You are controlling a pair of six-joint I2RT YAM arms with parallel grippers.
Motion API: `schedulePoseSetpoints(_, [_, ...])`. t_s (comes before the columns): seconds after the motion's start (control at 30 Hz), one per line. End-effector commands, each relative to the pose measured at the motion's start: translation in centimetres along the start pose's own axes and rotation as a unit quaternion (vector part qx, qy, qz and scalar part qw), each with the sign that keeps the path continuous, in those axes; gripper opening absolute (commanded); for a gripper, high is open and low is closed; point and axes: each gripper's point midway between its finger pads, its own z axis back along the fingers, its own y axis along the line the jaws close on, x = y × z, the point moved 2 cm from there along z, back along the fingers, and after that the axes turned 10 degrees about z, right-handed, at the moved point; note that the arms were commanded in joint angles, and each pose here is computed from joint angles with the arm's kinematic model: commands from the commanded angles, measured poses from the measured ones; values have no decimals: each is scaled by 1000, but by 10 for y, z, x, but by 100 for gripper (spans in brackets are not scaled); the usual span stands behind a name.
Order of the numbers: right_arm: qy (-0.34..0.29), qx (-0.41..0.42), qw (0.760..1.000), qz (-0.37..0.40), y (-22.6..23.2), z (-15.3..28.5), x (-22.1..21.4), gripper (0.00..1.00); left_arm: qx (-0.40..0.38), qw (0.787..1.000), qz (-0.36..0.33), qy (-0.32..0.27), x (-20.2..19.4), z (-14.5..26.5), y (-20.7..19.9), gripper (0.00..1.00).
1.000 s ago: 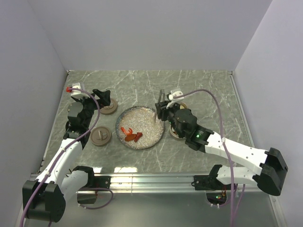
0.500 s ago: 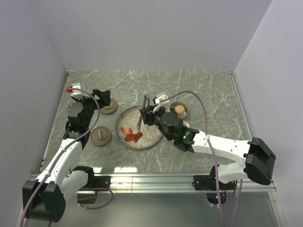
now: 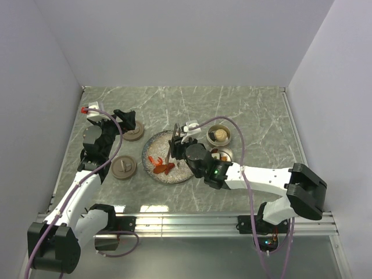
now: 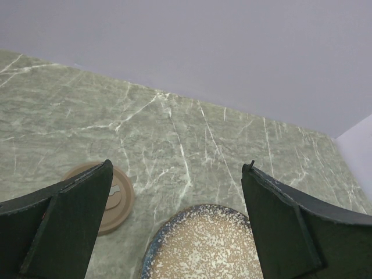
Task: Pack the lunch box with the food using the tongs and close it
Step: Pick up the food using the clamp
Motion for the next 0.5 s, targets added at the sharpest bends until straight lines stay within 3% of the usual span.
schedulePoseSetpoints(0.0, [-36, -22, 998, -43, 5, -4, 31, 50, -18, 1000, 2, -25, 13, 3, -9, 99])
schedulePoseSetpoints(0.47, [-10, -44, 999, -22, 7, -19, 12, 47, -17, 1000, 2, -24, 12, 2, -8, 100])
